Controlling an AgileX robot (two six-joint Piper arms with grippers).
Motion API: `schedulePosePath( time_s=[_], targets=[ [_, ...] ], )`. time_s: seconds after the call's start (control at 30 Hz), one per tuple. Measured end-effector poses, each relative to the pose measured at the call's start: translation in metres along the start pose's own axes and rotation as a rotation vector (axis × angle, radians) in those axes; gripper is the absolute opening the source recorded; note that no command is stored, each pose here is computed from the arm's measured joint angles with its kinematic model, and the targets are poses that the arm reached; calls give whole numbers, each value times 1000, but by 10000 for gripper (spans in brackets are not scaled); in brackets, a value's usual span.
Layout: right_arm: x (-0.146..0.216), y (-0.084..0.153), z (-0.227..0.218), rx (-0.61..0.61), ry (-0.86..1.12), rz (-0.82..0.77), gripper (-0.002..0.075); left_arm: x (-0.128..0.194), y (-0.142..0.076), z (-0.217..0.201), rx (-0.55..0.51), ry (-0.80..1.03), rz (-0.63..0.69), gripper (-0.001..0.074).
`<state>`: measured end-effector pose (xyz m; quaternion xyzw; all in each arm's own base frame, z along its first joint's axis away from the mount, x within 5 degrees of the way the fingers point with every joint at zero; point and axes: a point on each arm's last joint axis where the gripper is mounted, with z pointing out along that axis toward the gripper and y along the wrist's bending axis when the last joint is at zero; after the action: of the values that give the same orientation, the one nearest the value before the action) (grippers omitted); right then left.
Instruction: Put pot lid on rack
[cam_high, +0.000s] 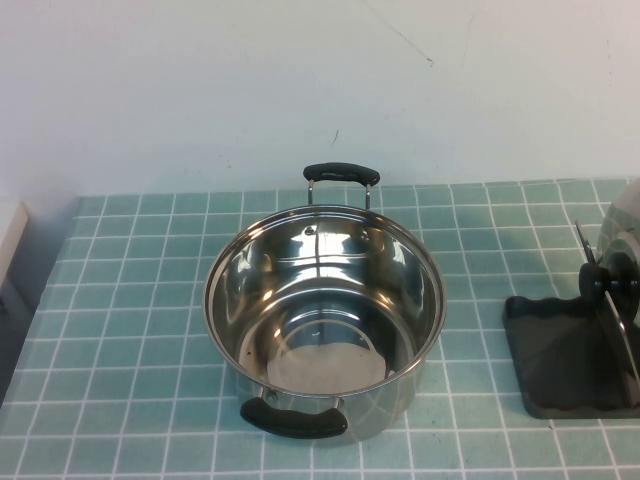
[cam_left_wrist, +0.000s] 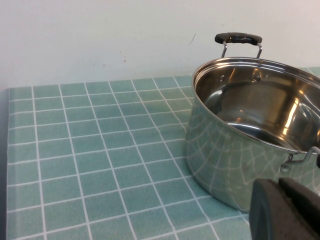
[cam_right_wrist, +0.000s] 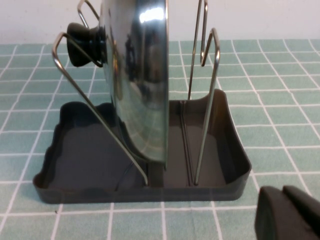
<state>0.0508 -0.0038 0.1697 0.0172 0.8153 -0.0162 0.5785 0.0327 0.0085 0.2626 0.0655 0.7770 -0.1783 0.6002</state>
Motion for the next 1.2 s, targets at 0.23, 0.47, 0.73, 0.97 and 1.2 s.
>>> schedulePosePath(
  time_s=[0.23,0.47,0.73,0.97,1.2],
  targets=[
    [0,0,0,0,0,0,-2,0,0,0,0,0,0,-1],
    [0,0,0,0,0,0,-2,0,0,0,-1,-1,2,-1],
    [0,0,0,0,-2,0,-2,2,0,3,-6,-16,48,-1],
    [0,0,0,0,-2,0,-3,5,1,2,-128,-40,1,-1],
    [0,0,0,0,-2,0,-3,13,-3,11,-223,-152,46,-2]
  ],
)
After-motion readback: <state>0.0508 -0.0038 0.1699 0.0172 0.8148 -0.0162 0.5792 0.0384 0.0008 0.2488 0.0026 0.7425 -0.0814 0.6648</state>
